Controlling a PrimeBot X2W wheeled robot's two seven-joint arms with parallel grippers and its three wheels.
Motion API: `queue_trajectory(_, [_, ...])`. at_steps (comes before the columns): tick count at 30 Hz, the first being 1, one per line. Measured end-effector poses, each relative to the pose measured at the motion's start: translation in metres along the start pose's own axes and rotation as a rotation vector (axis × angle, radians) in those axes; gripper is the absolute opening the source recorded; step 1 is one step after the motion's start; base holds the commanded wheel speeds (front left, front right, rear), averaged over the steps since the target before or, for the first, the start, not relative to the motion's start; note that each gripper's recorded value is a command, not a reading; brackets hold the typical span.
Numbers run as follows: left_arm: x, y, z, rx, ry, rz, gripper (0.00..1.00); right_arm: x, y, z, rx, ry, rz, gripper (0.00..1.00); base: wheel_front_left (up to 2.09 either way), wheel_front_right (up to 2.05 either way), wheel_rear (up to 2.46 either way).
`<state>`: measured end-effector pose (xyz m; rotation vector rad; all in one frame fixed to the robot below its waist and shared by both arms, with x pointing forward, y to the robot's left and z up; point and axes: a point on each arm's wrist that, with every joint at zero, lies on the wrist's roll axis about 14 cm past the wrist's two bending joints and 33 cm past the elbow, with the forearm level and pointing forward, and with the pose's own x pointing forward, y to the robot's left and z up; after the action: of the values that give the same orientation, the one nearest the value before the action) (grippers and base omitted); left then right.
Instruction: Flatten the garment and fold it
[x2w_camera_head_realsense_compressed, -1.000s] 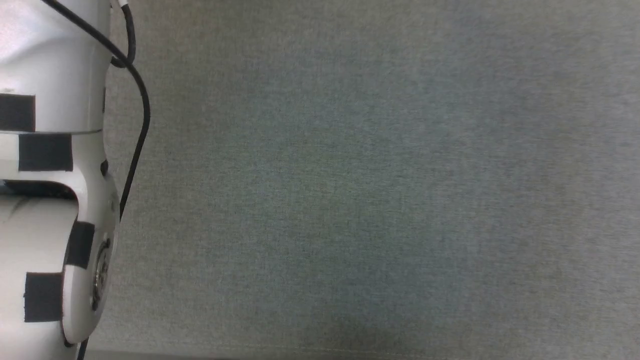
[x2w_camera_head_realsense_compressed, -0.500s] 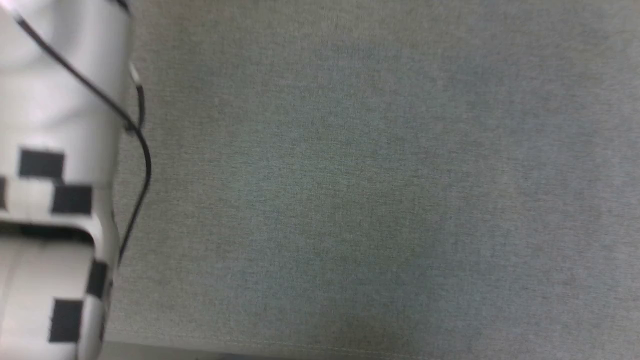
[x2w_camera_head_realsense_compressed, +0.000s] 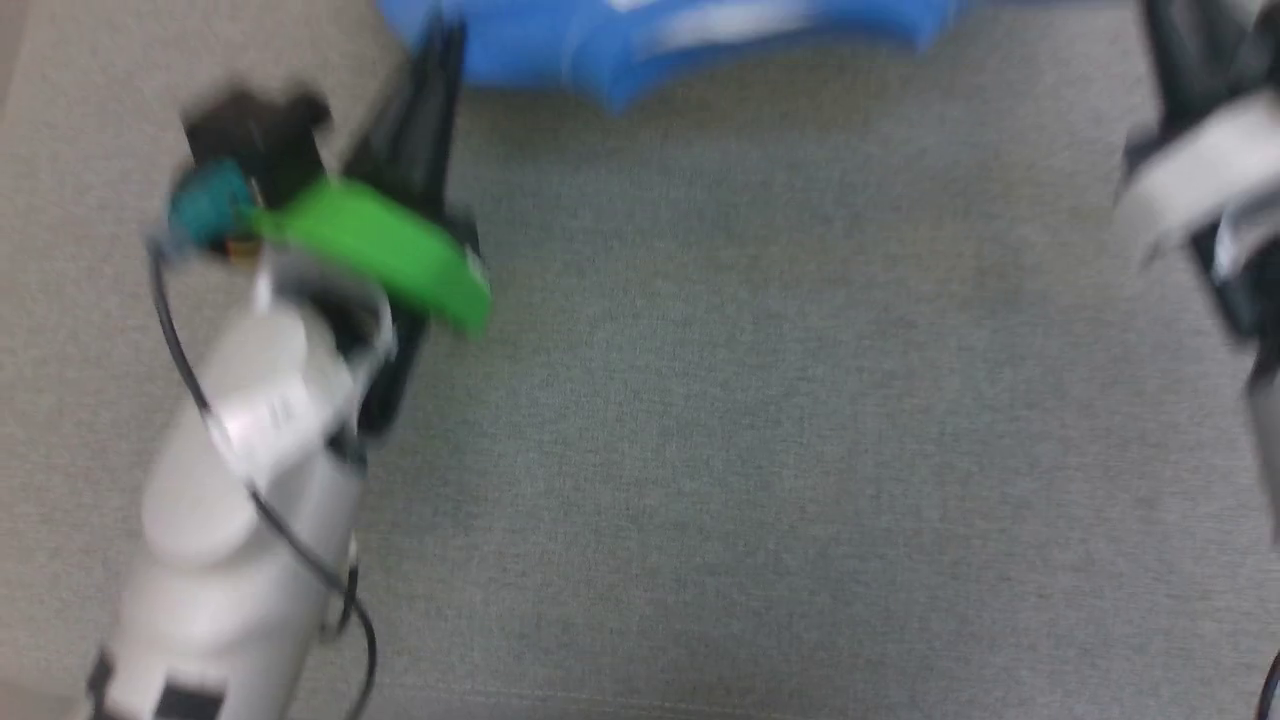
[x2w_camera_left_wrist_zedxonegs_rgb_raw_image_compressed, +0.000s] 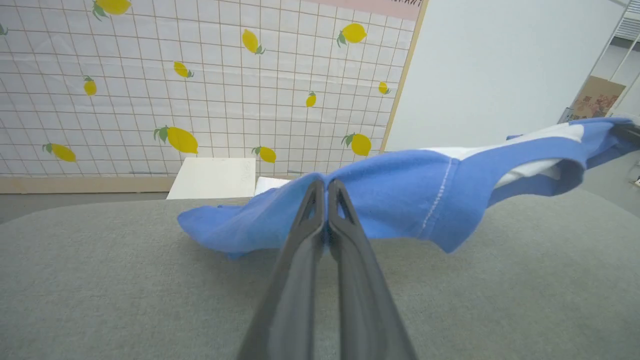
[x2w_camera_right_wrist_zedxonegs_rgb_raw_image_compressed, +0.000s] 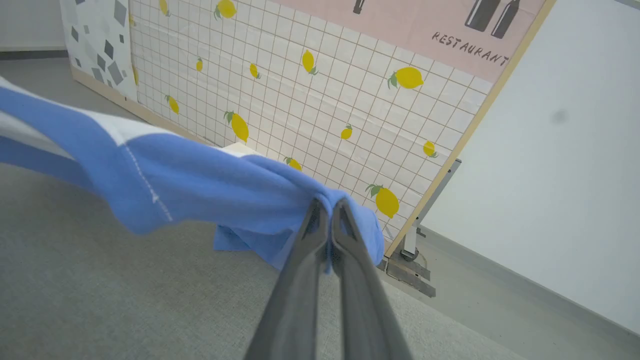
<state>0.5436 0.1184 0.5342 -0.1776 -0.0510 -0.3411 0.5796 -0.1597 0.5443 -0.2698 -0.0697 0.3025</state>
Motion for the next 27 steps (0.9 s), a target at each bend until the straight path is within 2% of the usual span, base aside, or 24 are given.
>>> queue_trajectory(12, [-0.107,-0.022,-0.018,-0.027,0.095,0.119,0.00,-0.117,0.031,-0.007,0.167,0.096,-0.074,0.00,0.00,0.00,0.00])
queue_trajectory(27, [-0.183,-0.058,-0.041,-0.056,0.214,0.124,0.00,-0.206,0.045,-0.016,0.231,0.215,-0.153,0.00,0.00,0.00,0.00])
